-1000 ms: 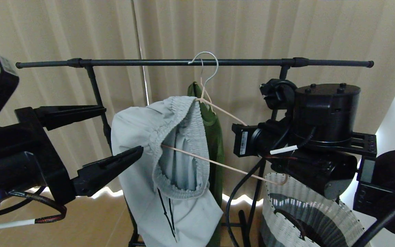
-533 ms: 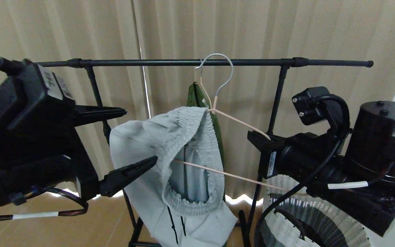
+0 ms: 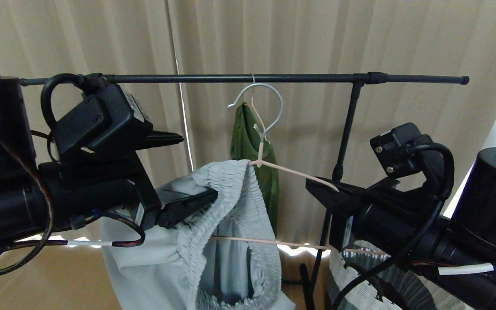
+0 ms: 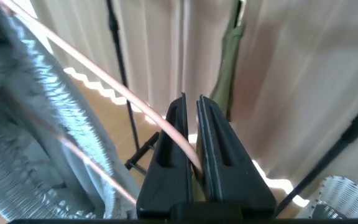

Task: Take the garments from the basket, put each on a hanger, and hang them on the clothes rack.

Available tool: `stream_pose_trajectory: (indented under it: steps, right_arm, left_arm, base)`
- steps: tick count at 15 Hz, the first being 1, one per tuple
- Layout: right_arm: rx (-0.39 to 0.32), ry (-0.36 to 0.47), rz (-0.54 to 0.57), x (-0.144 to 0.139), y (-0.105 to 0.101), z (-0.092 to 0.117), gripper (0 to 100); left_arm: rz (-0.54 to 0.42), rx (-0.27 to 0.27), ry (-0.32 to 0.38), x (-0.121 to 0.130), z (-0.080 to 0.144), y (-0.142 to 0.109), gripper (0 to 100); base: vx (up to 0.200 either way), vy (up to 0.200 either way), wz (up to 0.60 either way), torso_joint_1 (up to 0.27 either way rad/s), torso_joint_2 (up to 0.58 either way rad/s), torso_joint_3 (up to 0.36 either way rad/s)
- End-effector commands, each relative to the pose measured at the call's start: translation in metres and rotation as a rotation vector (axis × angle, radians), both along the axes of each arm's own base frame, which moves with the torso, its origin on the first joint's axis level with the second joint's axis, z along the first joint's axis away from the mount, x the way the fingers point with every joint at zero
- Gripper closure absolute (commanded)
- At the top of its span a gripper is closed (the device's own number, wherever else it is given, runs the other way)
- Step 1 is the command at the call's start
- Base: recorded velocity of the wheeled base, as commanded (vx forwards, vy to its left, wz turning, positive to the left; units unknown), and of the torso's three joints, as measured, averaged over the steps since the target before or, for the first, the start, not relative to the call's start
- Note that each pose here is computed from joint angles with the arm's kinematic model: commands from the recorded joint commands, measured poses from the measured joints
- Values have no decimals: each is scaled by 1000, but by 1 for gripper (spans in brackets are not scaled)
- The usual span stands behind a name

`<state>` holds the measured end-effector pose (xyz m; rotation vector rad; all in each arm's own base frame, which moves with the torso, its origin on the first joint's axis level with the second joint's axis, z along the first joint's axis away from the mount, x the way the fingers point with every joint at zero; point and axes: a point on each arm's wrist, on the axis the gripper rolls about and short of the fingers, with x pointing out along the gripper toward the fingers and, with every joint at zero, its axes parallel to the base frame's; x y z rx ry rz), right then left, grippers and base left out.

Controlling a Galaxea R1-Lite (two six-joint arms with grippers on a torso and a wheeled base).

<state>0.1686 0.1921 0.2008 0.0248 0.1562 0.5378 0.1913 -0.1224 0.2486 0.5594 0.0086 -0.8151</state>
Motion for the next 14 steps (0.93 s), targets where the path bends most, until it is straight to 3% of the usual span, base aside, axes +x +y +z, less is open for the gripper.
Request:
stream_pose_trajectory:
  steps: [1,5,6,14]
  right_arm:
    - [1,0,8,-2,1,0,100]
    - [26,-19,54,-6,7,4,100]
    - [40,-35,69,-6,7,6,100]
    - [45,-49,79,-6,7,8,100]
  left_arm:
    - [6,15,15,6,-5,-2,0]
    - [-2,57,24,8,-15,-2,0]
    - [-2,58,25,7,-16,-2,100]
    - [10,56,32,5,-19,1,100]
  base:
    - [0,0,0,0,0,0]
    - [0,0,0,0,0,0]
    - [0,0,0,0,0,0]
    - [0,0,0,0,0,0]
